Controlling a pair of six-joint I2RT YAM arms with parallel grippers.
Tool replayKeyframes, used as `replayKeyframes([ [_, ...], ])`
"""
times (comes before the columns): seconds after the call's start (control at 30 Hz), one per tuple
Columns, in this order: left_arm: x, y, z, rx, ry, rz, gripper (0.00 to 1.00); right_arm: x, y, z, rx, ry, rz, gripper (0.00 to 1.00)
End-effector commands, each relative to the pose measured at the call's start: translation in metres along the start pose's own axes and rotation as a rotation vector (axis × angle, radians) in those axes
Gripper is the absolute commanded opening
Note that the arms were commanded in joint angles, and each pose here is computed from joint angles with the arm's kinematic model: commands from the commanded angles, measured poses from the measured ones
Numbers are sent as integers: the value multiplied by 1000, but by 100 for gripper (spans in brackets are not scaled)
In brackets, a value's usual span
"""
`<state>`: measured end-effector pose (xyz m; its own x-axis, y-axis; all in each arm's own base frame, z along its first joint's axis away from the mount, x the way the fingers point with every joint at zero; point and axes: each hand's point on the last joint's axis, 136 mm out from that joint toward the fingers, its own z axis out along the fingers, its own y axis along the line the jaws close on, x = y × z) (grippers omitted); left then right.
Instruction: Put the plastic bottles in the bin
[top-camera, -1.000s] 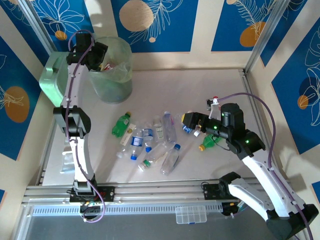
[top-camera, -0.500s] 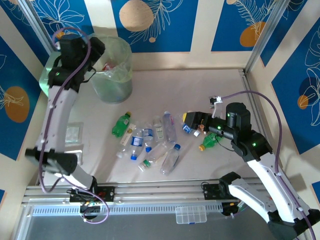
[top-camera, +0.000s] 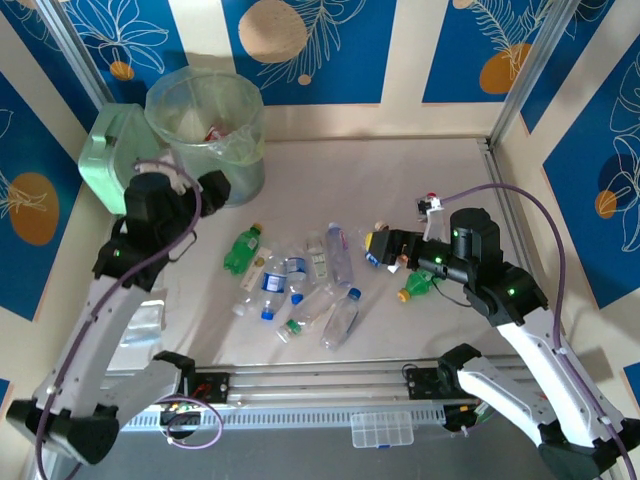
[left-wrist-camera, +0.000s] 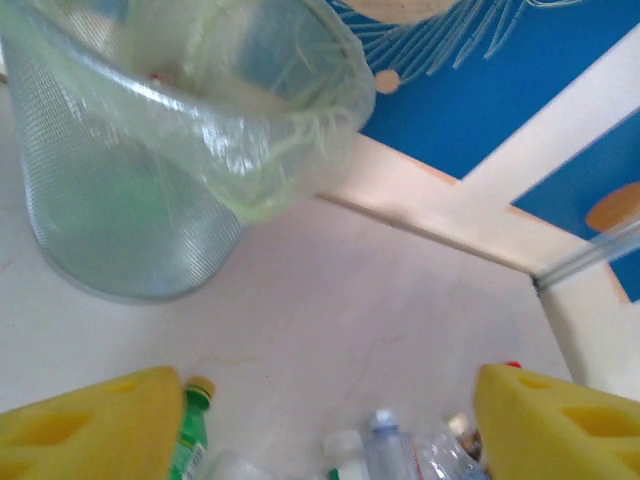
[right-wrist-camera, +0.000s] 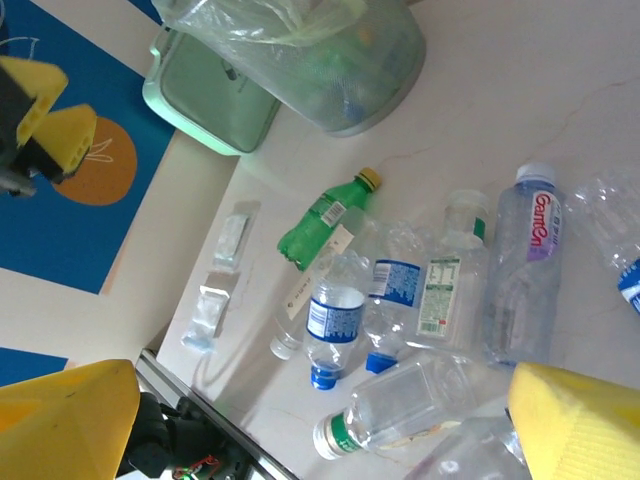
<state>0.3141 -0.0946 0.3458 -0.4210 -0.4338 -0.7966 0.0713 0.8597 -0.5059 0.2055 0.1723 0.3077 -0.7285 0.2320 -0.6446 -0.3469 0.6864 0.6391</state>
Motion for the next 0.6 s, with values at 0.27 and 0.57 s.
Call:
replayKeyframes([
  [0.27,96,27,16,114,127,-206,100,18,-64,-18,340,10,153,97],
  [0.57,166,52,22,57,340,-290,100,41,-143,-26,688,-2,383,96],
])
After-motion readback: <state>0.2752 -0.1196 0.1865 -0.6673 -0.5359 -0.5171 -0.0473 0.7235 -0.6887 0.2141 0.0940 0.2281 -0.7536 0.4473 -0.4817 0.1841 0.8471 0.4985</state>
